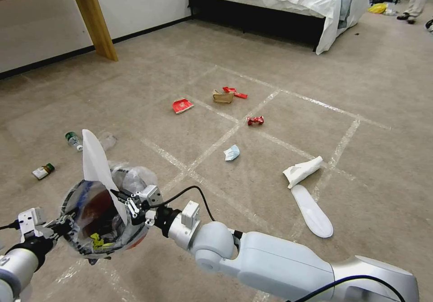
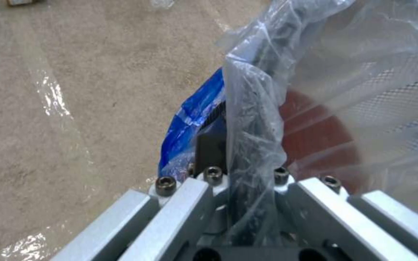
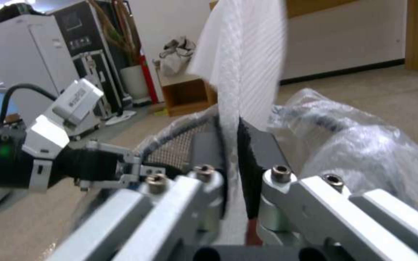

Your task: Pick up the trash bin and place the garbage on the floor into it.

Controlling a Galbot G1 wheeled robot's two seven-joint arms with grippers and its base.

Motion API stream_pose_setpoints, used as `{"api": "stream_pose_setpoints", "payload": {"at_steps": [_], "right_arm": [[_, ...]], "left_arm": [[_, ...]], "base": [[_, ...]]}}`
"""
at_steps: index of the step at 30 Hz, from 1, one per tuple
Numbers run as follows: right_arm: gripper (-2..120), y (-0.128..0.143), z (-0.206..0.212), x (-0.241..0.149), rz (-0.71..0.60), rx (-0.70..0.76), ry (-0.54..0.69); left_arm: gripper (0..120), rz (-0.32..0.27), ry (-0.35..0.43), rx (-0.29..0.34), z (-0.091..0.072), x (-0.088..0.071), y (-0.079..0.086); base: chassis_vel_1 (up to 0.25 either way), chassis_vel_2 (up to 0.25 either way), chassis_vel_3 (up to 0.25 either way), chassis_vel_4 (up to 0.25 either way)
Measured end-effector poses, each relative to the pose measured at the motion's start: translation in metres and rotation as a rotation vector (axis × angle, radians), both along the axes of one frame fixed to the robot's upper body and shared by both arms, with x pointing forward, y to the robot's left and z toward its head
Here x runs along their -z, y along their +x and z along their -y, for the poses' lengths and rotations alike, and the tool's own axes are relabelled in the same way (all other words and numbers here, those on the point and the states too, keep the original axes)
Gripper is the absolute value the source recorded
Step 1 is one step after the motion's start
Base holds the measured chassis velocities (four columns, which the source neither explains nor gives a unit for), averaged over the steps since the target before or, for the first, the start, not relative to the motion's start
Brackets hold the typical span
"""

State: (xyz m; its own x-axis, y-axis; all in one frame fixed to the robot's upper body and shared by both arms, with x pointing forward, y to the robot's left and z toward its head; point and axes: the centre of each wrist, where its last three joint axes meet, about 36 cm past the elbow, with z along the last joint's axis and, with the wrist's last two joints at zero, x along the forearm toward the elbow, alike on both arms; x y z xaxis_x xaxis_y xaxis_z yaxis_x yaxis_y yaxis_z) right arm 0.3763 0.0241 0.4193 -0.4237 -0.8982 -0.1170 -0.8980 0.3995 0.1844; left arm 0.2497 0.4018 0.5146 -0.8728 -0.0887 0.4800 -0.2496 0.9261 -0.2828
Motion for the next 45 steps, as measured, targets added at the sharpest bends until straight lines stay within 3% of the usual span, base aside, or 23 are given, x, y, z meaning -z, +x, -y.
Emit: {"api": "stream_pose_setpoints", "payload": {"at_steps": [2, 3, 6, 17, 28, 36, 45], "right_arm": [[14, 0.0, 0.0, 0.001, 0.001, 0.0, -0.002], [22, 0.0, 0.0, 0.002, 0.004, -0.001, -0.009], [29, -0.001, 0.0, 0.004, 0.006, -0.003, -0.014], [72, 0.002, 0.008, -0.009, 0.032, 0.014, 0.021], [76, 0.016, 0.027, -0.035, 0.056, 0.074, 0.084], [77, 0.038, 0.056, -0.064, 0.053, 0.206, 0.157], [90, 0.058, 0.141, -0.095, 0.079, 0.446, 0.162]], "left_arm": [[1, 0.0, 0.0, 0.0, 0.0, 0.0, 0.0], [1, -0.001, -0.001, -0.001, -0.001, 0.0, 0.0], [1, 0.0, -0.001, -0.002, -0.001, 0.0, 0.0], [1, -0.01, 0.003, -0.007, -0.006, 0.003, 0.002], [1, -0.016, 0.008, -0.013, -0.009, 0.003, 0.003], [1, -0.022, 0.012, -0.011, -0.008, 0.003, 0.001], [1, -0.021, 0.02, 0.001, -0.003, 0.006, -0.001]], "base": [[0.0, 0.0, 0.0, 0.0], [0.0, 0.0, 0.0, 0.0], [0.0, 0.0, 0.0, 0.0], [0.0, 0.0, 0.0, 0.0], [0.0, 0.0, 0.0, 0.0], [0.0, 0.0, 0.0, 0.0], [0.0, 0.0, 0.0, 0.0]]}}
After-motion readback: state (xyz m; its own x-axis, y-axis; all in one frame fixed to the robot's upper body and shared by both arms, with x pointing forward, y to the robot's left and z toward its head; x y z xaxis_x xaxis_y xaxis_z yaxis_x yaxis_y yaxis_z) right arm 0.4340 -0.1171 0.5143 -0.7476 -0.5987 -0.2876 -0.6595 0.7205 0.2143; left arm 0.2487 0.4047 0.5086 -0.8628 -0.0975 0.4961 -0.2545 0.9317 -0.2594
